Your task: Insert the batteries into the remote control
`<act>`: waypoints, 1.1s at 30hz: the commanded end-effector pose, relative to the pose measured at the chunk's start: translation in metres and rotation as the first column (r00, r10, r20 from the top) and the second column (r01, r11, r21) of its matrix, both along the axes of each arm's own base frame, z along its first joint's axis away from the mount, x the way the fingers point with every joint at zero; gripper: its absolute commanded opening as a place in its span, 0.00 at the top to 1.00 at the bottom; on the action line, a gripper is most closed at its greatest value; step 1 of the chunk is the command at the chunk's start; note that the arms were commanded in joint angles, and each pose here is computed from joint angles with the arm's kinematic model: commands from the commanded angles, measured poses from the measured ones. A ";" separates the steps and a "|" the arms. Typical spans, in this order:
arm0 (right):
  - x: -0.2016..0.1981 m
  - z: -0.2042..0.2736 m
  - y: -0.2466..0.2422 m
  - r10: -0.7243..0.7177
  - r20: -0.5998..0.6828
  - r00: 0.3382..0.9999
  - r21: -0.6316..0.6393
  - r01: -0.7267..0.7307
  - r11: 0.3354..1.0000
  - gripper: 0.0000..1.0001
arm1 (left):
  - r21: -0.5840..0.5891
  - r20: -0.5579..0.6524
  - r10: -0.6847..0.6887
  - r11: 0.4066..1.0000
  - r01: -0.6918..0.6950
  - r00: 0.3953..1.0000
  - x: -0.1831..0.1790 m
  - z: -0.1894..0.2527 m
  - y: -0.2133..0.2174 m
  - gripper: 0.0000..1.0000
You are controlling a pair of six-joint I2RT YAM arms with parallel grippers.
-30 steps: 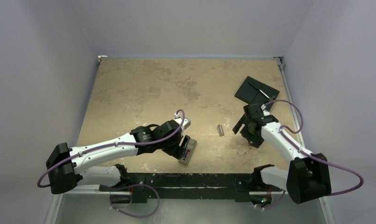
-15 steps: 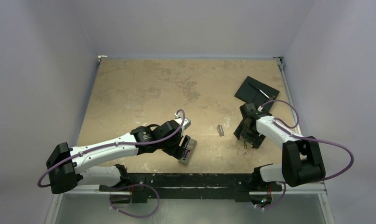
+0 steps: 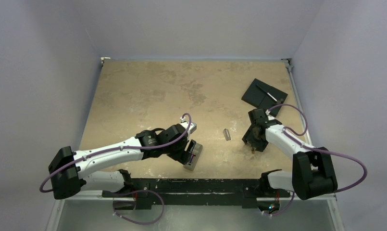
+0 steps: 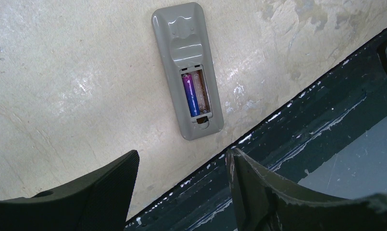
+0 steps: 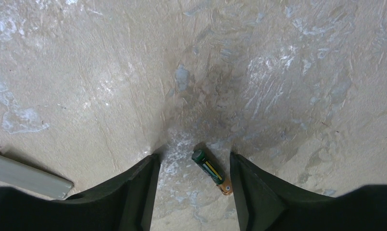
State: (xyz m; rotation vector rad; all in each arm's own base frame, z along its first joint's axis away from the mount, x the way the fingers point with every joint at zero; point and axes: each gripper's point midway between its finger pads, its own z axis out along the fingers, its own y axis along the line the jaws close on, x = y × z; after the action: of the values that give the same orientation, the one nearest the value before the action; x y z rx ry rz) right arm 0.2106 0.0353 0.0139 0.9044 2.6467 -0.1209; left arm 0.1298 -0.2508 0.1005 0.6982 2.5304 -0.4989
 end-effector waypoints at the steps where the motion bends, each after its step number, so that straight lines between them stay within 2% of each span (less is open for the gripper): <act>1: -0.009 -0.010 0.005 0.035 -0.007 0.999 0.034 -0.034 0.999 0.41 | -0.008 0.018 -0.023 1.000 0.023 1.000 0.002 0.003 -0.004 0.33; 15: -0.017 -0.009 0.020 0.071 0.007 0.997 0.075 -0.072 0.995 0.40 | 0.013 0.013 -0.016 1.000 0.016 1.000 0.003 -0.002 -0.003 0.33; 29: -0.024 -0.007 0.030 0.110 -0.003 0.994 0.050 -0.110 0.993 0.52 | 0.042 0.004 -0.008 0.999 0.008 1.000 0.004 -0.009 -0.002 0.33; 33: -0.023 -0.008 0.031 0.107 0.007 0.994 0.055 -0.107 0.993 0.61 | 0.050 0.002 -0.005 0.999 0.005 1.000 0.004 -0.011 -0.001 0.33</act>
State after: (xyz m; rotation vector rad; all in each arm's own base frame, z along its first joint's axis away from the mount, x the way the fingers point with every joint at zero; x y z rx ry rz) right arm 0.1994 0.0632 0.0148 0.7368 2.6640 -0.0186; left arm 0.1301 -0.2493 0.0871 0.7098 2.5696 -0.4484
